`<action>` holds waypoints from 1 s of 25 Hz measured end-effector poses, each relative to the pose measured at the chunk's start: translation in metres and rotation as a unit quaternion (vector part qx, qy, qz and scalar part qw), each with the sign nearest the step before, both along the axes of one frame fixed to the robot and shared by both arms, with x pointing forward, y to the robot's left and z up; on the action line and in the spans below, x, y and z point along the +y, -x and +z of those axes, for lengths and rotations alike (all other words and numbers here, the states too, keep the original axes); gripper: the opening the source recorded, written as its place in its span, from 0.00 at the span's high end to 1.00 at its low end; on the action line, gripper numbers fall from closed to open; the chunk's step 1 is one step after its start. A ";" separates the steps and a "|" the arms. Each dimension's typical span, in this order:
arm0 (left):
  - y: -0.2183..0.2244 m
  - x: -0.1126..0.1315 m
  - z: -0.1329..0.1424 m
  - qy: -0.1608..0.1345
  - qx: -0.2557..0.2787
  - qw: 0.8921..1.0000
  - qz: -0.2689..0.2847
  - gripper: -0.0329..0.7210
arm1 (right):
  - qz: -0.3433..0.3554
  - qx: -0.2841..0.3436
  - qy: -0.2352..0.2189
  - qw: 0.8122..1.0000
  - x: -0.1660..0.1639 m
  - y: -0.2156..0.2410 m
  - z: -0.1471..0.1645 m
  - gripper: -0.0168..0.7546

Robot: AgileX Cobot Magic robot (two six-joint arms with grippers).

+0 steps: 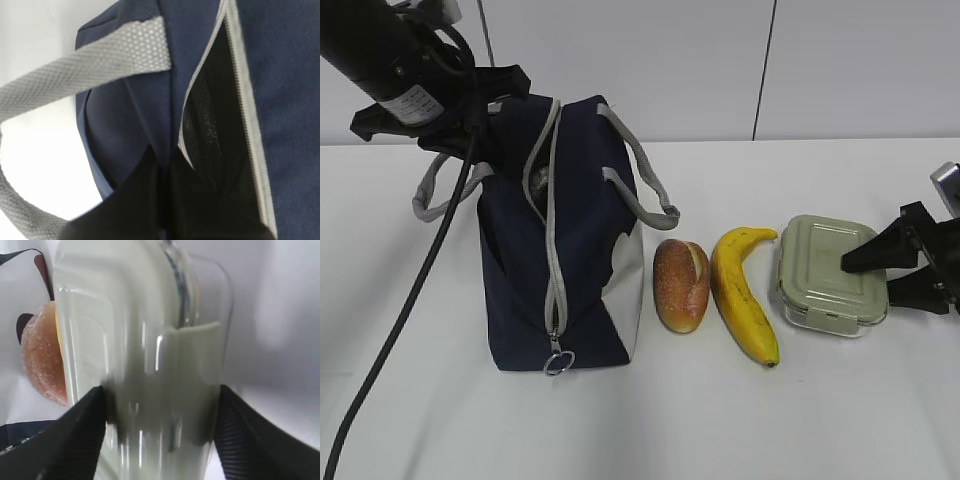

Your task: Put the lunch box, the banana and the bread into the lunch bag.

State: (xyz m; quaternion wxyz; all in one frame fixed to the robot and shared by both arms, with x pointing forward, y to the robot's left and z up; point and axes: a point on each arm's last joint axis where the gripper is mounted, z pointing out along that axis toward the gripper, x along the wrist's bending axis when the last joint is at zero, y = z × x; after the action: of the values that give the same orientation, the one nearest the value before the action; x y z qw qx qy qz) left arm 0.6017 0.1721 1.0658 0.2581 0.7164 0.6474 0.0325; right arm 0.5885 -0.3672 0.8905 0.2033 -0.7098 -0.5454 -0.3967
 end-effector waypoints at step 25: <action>0.000 0.000 0.000 0.000 0.000 1.000 0.000 0.96 | -0.026 -0.084 -0.039 0.995 -0.003 -0.035 0.047 0.47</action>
State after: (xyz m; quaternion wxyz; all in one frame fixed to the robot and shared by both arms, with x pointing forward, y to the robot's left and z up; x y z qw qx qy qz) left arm 0.6017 0.1721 1.0658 0.2581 0.7164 0.6474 0.0325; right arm 0.6239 -0.3700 0.9375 0.1739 -0.6796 -0.5261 -0.4809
